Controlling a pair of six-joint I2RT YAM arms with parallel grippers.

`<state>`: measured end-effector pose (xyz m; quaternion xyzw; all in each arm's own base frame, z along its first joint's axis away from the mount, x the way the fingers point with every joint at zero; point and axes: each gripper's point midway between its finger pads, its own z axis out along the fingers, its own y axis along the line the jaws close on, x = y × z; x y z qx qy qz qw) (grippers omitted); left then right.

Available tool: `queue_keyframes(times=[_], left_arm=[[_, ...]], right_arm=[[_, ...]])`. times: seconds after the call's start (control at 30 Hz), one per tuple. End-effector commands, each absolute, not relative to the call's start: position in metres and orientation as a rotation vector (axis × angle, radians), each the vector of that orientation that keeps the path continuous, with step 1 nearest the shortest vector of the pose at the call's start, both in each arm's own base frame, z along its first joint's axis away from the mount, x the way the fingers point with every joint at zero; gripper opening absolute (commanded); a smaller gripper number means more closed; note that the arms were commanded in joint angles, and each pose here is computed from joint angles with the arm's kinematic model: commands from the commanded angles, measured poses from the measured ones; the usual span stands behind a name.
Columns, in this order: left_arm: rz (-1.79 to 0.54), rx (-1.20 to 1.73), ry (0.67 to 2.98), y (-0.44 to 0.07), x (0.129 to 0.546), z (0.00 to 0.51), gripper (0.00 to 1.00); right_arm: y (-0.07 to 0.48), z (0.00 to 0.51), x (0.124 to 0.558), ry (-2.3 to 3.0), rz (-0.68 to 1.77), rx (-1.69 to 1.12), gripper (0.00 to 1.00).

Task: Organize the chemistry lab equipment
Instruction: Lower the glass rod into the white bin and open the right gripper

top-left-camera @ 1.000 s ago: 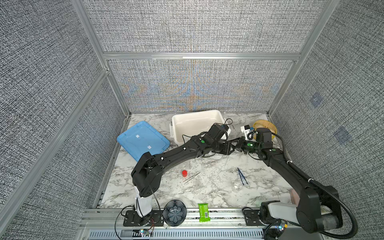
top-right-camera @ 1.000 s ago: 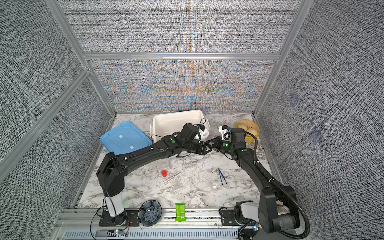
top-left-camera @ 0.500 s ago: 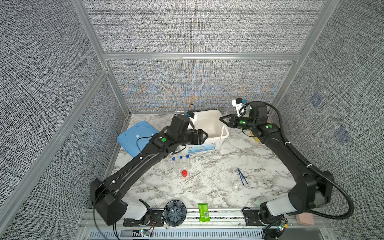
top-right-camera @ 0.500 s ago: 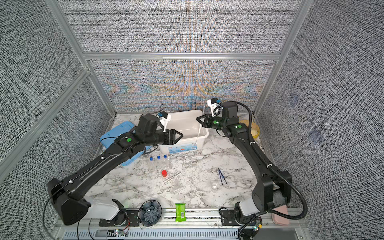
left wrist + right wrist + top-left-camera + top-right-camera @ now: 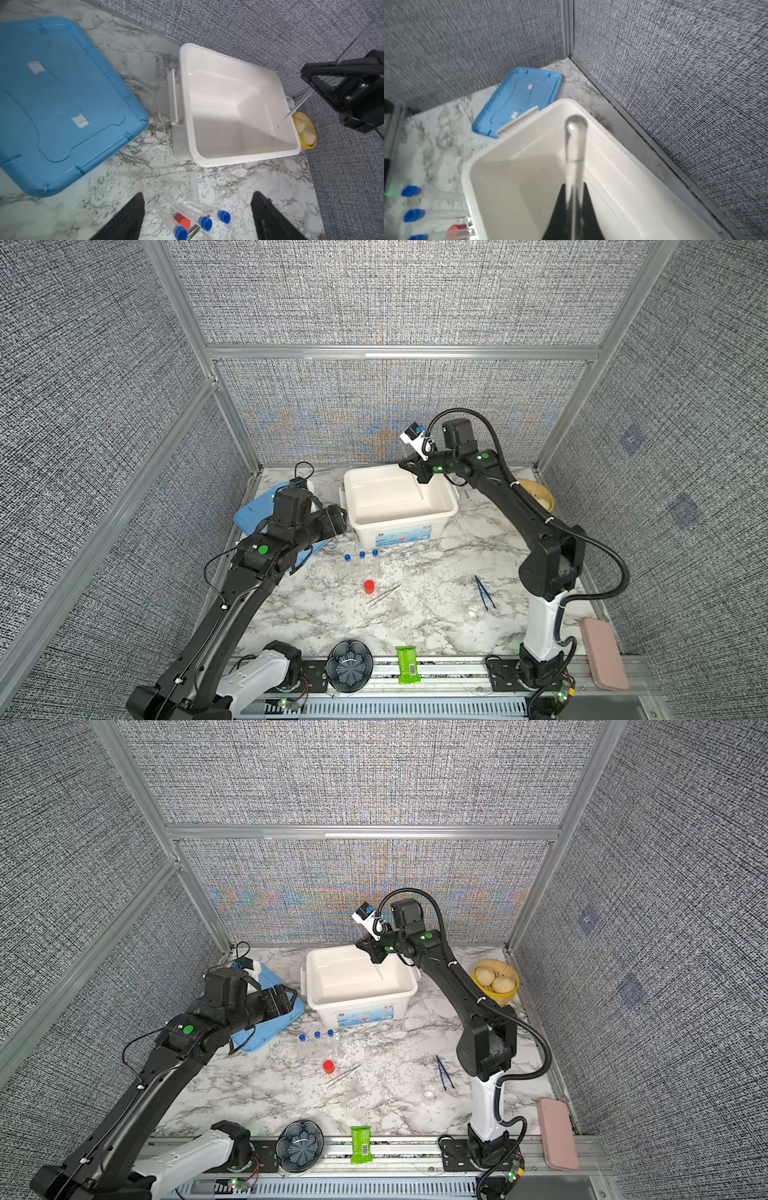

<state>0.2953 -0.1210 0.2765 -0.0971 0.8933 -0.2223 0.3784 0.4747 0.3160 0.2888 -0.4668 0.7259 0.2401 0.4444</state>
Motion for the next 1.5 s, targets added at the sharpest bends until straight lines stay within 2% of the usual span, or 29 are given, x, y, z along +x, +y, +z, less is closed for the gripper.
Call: queue_keyframes(times=[0.0, 0.17, 0.37, 0.6, 1.1, 1.47], left_arm=[[-0.575, -0.285, 2.324, -0.111, 0.295, 0.268, 0.83], [-0.605, -0.337, 2.332, -0.1, 0.3, 0.267, 0.83], [-0.644, -0.359, 2.348, -0.096, 0.304, 0.267, 0.83], [-0.657, -0.381, 2.364, -0.094, 0.304, 0.26, 0.83], [-0.68, -0.373, 2.399, -0.096, 0.304, 0.254, 0.83], [-0.668, -0.349, 2.418, -0.097, 0.306, 0.249, 0.83]], right_arm=[[0.312, 0.255, 0.469, 1.725, 0.454, -1.43, 0.0], [0.305, 0.204, 0.475, 1.766, 0.325, -1.604, 0.0], [0.314, 0.155, 0.468, 1.83, 0.374, -1.708, 0.0], [0.329, 0.103, 0.462, 1.857, 0.301, -1.858, 0.0], [0.326, 0.05, 0.428, 1.73, 0.388, -2.185, 0.02], [0.318, 0.028, 0.436, 1.781, 0.314, -2.227, 0.14]])
